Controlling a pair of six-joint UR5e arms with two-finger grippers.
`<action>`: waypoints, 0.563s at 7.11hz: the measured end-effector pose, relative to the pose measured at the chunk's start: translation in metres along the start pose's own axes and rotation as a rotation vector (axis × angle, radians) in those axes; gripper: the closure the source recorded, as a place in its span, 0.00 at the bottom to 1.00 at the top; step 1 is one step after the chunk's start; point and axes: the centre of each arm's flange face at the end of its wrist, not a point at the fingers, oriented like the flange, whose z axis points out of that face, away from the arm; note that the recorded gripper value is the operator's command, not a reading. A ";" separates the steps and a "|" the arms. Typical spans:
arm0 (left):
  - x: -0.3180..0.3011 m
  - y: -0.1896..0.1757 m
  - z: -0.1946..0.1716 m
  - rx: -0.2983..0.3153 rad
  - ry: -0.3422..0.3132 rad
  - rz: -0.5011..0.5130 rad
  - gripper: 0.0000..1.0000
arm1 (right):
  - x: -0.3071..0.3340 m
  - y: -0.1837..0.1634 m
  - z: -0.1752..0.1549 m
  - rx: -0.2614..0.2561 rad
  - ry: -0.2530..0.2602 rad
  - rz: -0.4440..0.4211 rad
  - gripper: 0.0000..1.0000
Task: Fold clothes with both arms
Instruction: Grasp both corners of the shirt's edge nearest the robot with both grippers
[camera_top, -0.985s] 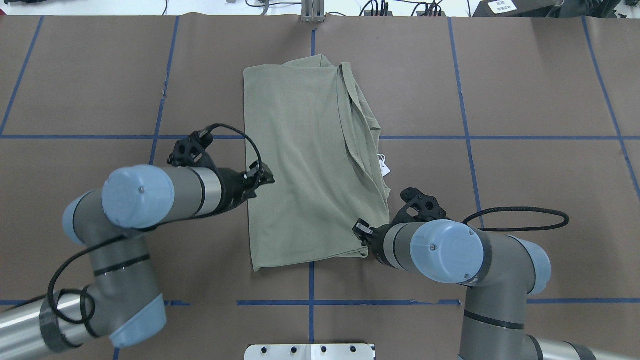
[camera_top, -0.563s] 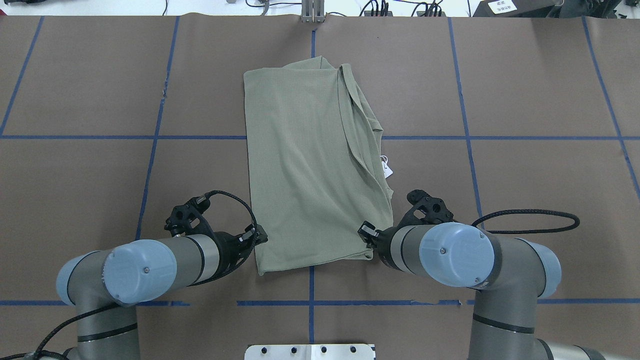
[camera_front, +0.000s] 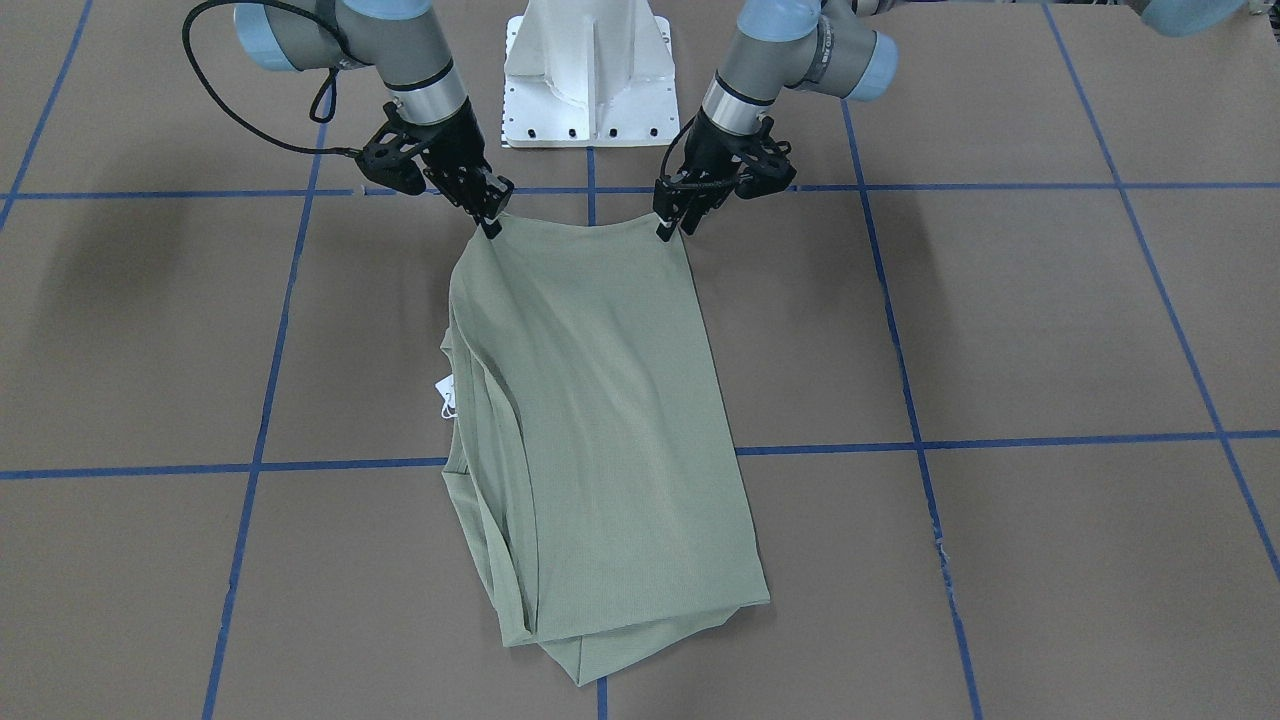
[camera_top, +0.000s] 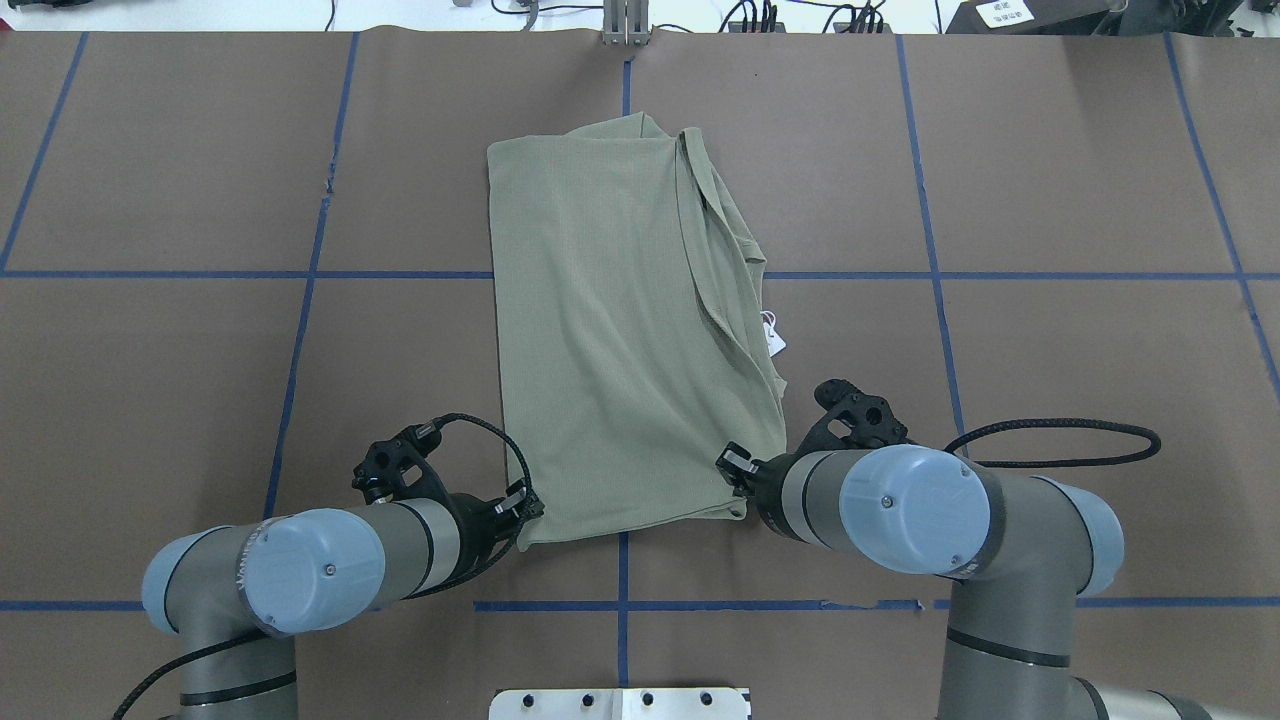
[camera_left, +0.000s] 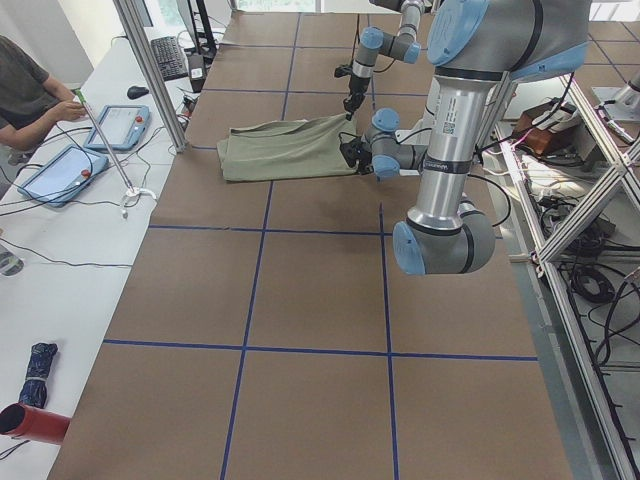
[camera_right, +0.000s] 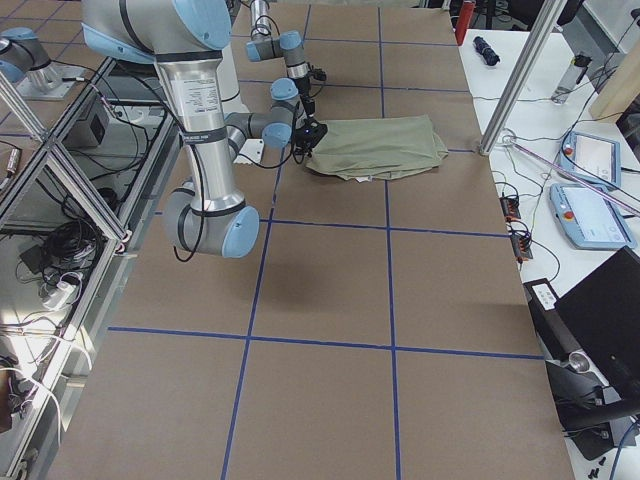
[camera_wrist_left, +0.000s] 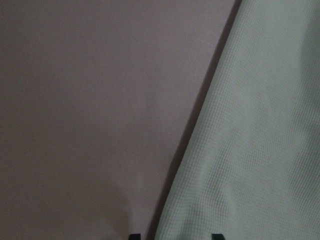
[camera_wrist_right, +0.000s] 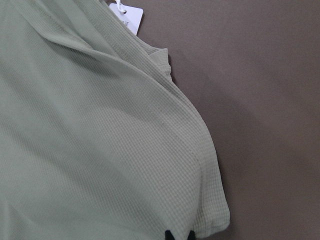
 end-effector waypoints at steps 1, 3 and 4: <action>0.005 0.003 -0.001 -0.005 0.006 0.000 1.00 | 0.000 0.000 0.000 0.000 0.000 -0.001 1.00; 0.006 0.007 0.000 -0.009 0.004 0.003 1.00 | 0.000 0.000 0.000 0.000 0.000 0.000 1.00; 0.005 0.007 0.000 -0.006 -0.005 0.005 1.00 | 0.000 0.000 0.000 -0.001 0.000 0.000 1.00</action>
